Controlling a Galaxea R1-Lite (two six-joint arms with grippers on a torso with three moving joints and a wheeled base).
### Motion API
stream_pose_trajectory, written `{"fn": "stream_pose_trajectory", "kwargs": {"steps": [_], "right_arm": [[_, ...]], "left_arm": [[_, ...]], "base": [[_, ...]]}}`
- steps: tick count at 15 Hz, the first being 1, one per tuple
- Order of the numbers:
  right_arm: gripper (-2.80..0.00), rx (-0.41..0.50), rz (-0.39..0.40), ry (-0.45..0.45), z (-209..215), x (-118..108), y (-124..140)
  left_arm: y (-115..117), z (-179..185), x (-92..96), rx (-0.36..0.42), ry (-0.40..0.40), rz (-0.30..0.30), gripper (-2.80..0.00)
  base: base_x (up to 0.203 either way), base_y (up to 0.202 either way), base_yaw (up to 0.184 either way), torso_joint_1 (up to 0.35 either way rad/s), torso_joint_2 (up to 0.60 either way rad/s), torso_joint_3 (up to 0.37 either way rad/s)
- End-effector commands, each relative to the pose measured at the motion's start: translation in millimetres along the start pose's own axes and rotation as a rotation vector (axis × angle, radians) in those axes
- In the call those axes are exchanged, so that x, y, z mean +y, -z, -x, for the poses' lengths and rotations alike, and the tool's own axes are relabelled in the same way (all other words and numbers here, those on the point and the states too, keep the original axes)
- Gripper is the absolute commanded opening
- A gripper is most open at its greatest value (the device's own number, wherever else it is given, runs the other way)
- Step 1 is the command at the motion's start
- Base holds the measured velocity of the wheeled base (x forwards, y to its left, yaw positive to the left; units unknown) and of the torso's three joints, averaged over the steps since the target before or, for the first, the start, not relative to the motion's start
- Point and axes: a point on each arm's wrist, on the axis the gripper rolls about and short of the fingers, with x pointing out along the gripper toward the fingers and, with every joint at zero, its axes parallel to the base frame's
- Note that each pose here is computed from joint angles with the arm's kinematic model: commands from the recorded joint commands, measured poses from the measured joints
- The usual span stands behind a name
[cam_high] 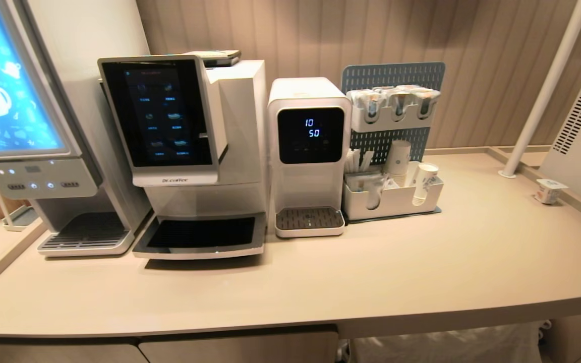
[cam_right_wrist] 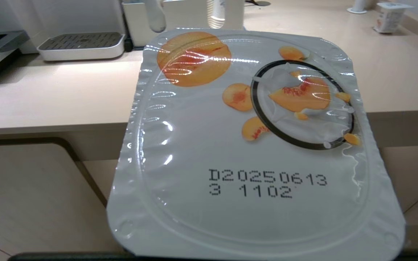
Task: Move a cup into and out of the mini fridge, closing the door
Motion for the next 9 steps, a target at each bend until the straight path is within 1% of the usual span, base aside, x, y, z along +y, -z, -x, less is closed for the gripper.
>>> {"fn": "stream_pose_trajectory", "kwargs": {"steps": [1,4,5,9], "right_arm": [[-2.80,0.001,0.000,-0.001,-0.1,0.0,-0.1],[-2.80,0.001,0.000,-0.001,-0.1,0.0,-0.1],[-2.80,0.003,0.000,-0.001,-0.1,0.0,0.0],[-2.80,0.003,0.000,0.000,-0.4,0.0,-0.3]], "left_arm": [[0.4,-0.2,0.0,0.003,-0.001,0.001,-2.80],[0.4,-0.2,0.0,0.003,-0.001,0.001,-2.80],[0.4,-0.2,0.0,0.003,-0.001,0.001,-2.80],[0.4,-0.2,0.0,0.003,-0.001,0.000,-2.80]], "base": [[0.000,0.195,-0.002,0.002,0.00,0.003],[0.000,0.178,0.001,0.002,0.00,0.000],[0.000,0.085,-0.004,-0.002,0.01,0.001],[0.000,0.000,0.000,0.000,0.00,0.000]]}}
